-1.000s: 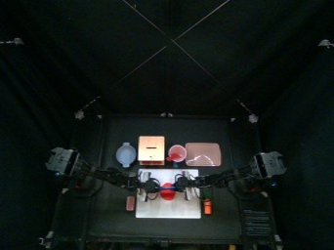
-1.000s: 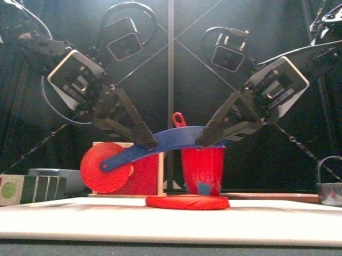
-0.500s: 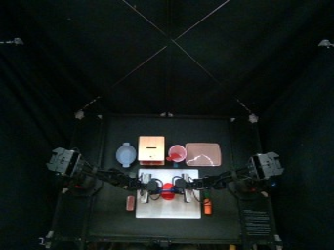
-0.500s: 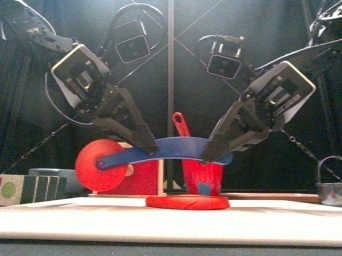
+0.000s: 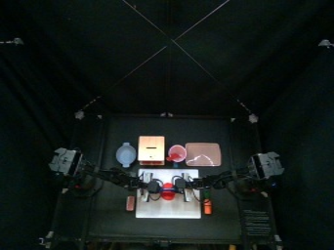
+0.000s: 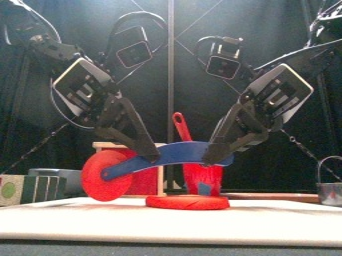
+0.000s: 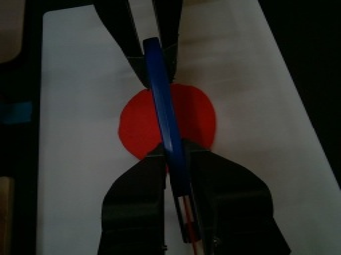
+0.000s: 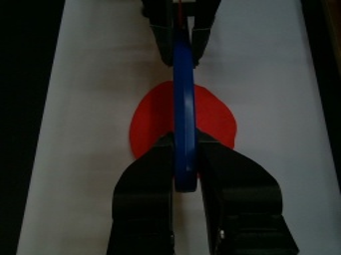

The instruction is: Cut dough with pizza cutter

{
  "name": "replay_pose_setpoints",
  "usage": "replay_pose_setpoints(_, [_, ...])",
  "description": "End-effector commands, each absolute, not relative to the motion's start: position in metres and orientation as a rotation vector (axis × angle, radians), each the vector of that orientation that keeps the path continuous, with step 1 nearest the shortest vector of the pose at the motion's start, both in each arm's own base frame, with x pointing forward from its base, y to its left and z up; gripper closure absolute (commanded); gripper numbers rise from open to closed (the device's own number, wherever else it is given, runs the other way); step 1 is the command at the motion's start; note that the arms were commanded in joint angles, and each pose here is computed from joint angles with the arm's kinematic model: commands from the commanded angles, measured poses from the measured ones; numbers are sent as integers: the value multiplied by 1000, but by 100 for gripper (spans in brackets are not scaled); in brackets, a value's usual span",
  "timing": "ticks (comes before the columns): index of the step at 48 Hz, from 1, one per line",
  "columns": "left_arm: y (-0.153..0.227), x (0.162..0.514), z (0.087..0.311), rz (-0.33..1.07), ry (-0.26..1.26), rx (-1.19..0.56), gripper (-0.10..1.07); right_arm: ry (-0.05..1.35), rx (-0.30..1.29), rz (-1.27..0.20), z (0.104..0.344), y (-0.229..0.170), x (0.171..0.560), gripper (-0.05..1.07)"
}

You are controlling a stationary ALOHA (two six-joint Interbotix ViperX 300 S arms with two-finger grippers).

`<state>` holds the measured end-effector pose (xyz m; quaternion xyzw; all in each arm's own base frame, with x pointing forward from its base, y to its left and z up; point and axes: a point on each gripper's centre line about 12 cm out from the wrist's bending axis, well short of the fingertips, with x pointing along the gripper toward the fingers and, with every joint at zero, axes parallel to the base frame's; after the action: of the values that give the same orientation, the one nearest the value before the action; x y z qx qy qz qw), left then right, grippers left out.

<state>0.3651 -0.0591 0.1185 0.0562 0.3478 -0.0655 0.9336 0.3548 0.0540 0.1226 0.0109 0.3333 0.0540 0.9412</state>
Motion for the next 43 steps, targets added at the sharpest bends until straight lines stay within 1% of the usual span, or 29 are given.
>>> replay_pose_setpoints(1, [-54, 362, 119, -132, 721, 124, 47, 655, 9, 125, 135, 56, 354, 76])
replay_pose_setpoints(24, [-51, 359, 113, -126, 748, 119, 47, 669, 13, 126, 131, 58, 353, 76])
replay_pose_setpoints(36, [-50, 359, 101, -123, 779, 118, 47, 681, 13, 124, 127, 58, 351, 76])
replay_pose_setpoints(43, [-49, 361, 100, -116, 765, 121, 47, 688, 13, 124, 124, 58, 351, 76])
